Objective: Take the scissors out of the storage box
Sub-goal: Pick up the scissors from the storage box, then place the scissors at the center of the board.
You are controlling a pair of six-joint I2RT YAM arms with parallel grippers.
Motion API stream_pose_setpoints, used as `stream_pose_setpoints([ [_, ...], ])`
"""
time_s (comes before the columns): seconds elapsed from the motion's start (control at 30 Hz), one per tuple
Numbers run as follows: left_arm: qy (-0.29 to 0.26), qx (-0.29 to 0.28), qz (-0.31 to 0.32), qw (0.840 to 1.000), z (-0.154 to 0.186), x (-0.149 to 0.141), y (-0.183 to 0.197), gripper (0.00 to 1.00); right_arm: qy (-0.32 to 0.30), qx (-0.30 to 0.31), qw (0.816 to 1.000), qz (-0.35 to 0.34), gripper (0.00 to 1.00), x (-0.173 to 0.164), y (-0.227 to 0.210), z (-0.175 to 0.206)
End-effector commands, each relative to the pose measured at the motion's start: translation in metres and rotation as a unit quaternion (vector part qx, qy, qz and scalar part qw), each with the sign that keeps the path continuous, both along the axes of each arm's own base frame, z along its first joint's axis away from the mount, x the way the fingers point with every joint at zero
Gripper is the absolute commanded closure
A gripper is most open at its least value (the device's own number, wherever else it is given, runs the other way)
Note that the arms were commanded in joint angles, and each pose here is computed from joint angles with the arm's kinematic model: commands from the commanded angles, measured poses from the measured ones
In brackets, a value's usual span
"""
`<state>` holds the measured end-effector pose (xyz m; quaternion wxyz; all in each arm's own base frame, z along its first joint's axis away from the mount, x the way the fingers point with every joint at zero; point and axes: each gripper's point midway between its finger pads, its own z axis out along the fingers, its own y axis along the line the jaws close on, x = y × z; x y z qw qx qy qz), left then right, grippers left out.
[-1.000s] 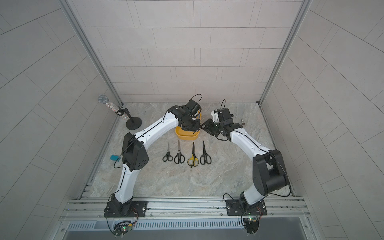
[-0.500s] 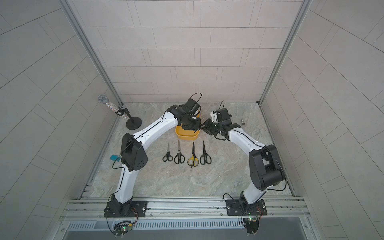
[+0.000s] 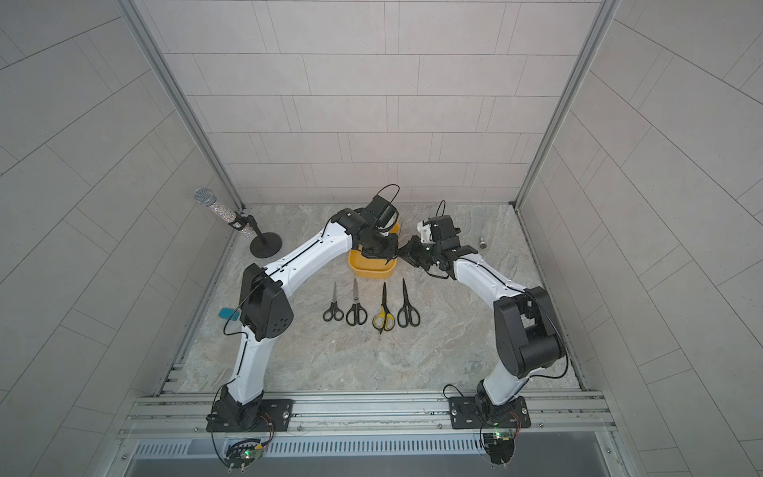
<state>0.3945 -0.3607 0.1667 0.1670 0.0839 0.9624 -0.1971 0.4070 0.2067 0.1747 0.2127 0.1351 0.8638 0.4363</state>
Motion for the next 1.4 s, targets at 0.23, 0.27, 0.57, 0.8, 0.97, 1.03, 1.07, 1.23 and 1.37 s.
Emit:
stream_pose_setpoints([
  [0.23, -0.016, -0.026, 0.029, 0.999, 0.03, 0.011, 0.028, 0.44, 0.008, -0.042, 0.999, 0.006, 1.0, -0.006, -0.029, -0.01],
  [0.27, -0.017, -0.026, 0.034, 0.999, 0.031, 0.012, 0.033, 0.45, 0.016, -0.05, 0.999, 0.008, 1.0, -0.01, -0.034, -0.012],
  [0.57, -0.024, 0.007, 0.08, 0.996, 0.023, 0.019, 0.106, 0.44, 0.141, -0.156, 0.977, 0.037, 1.0, -0.097, -0.092, -0.041],
  [0.8, -0.03, 0.022, 0.115, 0.993, 0.016, 0.022, 0.152, 0.45, 0.207, -0.21, 0.953, 0.065, 1.0, -0.139, -0.113, -0.066],
  [0.97, -0.042, 0.015, 0.133, 0.99, 0.012, 0.024, 0.168, 0.45, 0.231, -0.217, 0.946, 0.077, 1.0, -0.157, -0.115, -0.082],
  [1.03, -0.043, 0.015, 0.138, 0.989, 0.011, 0.025, 0.171, 0.45, 0.235, -0.216, 0.944, 0.087, 1.0, -0.161, -0.111, -0.089],
  [1.07, -0.041, 0.015, 0.138, 0.989, 0.01, 0.025, 0.172, 0.45, 0.235, -0.217, 0.943, 0.092, 1.0, -0.163, -0.11, -0.092],
  [1.23, -0.04, 0.011, 0.14, 0.989, 0.009, 0.027, 0.172, 0.46, 0.216, -0.231, 0.943, 0.105, 1.0, -0.156, -0.101, -0.103],
  [1.37, -0.038, 0.012, 0.141, 0.989, 0.007, 0.027, 0.172, 0.46, 0.195, -0.243, 0.944, 0.11, 1.0, -0.141, -0.098, -0.104],
])
